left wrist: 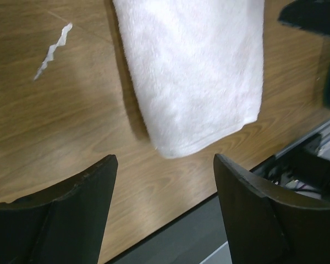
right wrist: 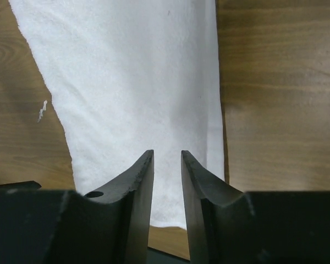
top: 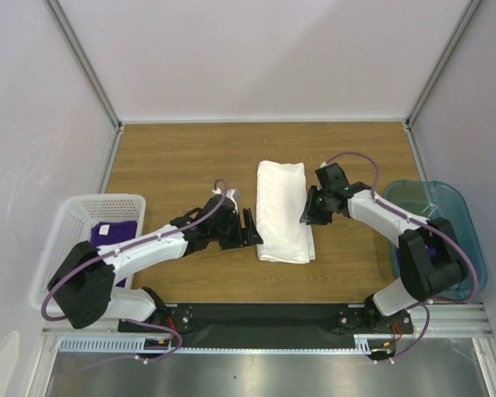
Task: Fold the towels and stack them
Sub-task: Fold the towel
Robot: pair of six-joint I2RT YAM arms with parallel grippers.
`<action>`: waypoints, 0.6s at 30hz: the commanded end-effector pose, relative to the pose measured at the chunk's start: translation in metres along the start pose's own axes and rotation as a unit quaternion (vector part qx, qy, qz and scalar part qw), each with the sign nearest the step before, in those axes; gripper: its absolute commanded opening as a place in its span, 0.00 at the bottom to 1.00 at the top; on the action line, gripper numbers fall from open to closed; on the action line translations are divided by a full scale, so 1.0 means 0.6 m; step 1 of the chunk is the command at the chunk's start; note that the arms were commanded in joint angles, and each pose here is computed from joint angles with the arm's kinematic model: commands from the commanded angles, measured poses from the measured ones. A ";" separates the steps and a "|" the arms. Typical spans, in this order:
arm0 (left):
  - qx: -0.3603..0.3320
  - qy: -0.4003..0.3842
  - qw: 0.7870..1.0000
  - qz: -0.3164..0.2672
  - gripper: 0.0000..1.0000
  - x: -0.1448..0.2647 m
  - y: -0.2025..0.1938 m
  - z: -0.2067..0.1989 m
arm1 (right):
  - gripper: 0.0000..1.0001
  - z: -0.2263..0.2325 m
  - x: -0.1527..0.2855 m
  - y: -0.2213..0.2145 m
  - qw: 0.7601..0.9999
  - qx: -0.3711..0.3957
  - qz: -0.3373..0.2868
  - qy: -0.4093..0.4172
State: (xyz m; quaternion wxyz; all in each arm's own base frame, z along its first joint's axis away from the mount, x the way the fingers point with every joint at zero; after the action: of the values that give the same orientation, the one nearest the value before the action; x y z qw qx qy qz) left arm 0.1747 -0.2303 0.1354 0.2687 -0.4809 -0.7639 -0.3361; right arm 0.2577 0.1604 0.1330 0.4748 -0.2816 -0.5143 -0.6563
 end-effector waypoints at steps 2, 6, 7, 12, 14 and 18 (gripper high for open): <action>0.045 -0.037 0.998 -0.022 0.75 -0.033 0.009 -0.010 | 0.28 0.021 -0.016 0.048 0.998 0.018 -0.050 0.028; 0.044 -0.056 0.997 -0.023 0.73 -0.052 0.004 -0.011 | 0.24 0.018 -0.051 0.048 0.998 0.004 -0.050 0.029; 0.037 -0.059 0.997 -0.023 0.73 -0.055 0.000 -0.016 | 0.24 0.016 -0.058 0.046 0.999 0.002 -0.047 0.027; 0.027 -0.050 0.998 -0.012 0.70 -0.077 -0.016 -0.017 | 0.21 0.006 -0.075 0.034 0.999 -0.003 -0.033 0.011; 0.028 -0.042 0.999 -0.012 0.64 -0.083 -0.018 -0.014 | 0.20 0.001 -0.077 0.025 1.000 -0.004 -0.028 0.001; 0.013 -0.001 1.000 -0.017 0.45 -0.095 -0.015 0.003 | 0.19 -0.003 -0.071 0.024 0.999 -0.009 -0.033 -0.008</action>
State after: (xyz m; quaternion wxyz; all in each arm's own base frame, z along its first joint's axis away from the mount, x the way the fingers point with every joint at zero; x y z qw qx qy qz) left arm 0.1772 -0.2577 0.0854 0.2814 -0.4804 -0.7691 -0.3139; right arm 0.2847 0.1723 0.0956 0.4654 -0.2807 -0.5153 -0.6626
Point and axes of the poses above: each gripper's point midway between its finger pads, its own x axis back along the fingers, its own z axis along the line the jaws close on, y = z × x, the point moved 7 cm from there along x, back along the fingers, and after that the axes turned 13 degrees about x, right-handed, at the moved point
